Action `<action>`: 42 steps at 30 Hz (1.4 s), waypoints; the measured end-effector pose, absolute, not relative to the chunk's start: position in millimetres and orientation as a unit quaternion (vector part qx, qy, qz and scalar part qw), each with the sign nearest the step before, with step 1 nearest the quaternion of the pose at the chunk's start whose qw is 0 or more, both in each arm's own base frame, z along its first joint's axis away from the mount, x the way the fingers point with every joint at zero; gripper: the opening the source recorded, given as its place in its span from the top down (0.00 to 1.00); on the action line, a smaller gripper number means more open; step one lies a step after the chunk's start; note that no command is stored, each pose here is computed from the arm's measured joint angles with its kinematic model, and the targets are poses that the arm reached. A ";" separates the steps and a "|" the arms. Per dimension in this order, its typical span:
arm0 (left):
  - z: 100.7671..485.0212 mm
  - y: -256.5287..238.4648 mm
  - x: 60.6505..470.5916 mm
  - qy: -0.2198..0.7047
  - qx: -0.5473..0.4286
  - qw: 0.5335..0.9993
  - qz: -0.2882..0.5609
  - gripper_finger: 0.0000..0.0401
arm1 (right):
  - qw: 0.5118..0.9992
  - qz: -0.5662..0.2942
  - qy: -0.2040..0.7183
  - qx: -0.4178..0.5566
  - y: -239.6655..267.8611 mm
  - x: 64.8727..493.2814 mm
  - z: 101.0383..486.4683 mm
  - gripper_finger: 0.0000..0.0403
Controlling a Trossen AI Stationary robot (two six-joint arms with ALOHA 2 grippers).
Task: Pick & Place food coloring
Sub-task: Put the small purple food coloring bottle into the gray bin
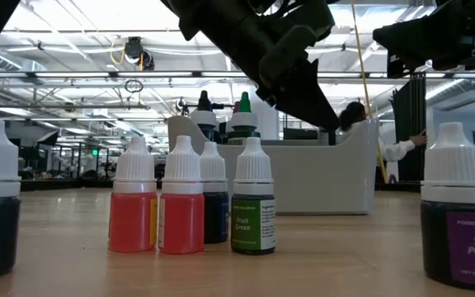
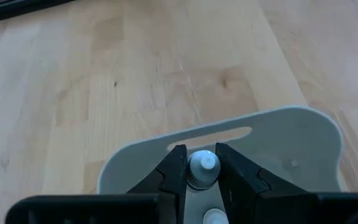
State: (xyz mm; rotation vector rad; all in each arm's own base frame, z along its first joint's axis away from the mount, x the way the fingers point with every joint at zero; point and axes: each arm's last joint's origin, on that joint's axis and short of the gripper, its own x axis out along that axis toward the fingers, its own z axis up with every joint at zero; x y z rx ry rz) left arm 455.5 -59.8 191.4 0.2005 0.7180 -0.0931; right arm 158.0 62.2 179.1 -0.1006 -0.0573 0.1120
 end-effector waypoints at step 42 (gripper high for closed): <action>165.3 -44.5 461.9 0.377 0.106 0.918 -0.059 0.80 | 0.997 0.056 -0.031 -0.050 62.0 157.8 179.5 1.00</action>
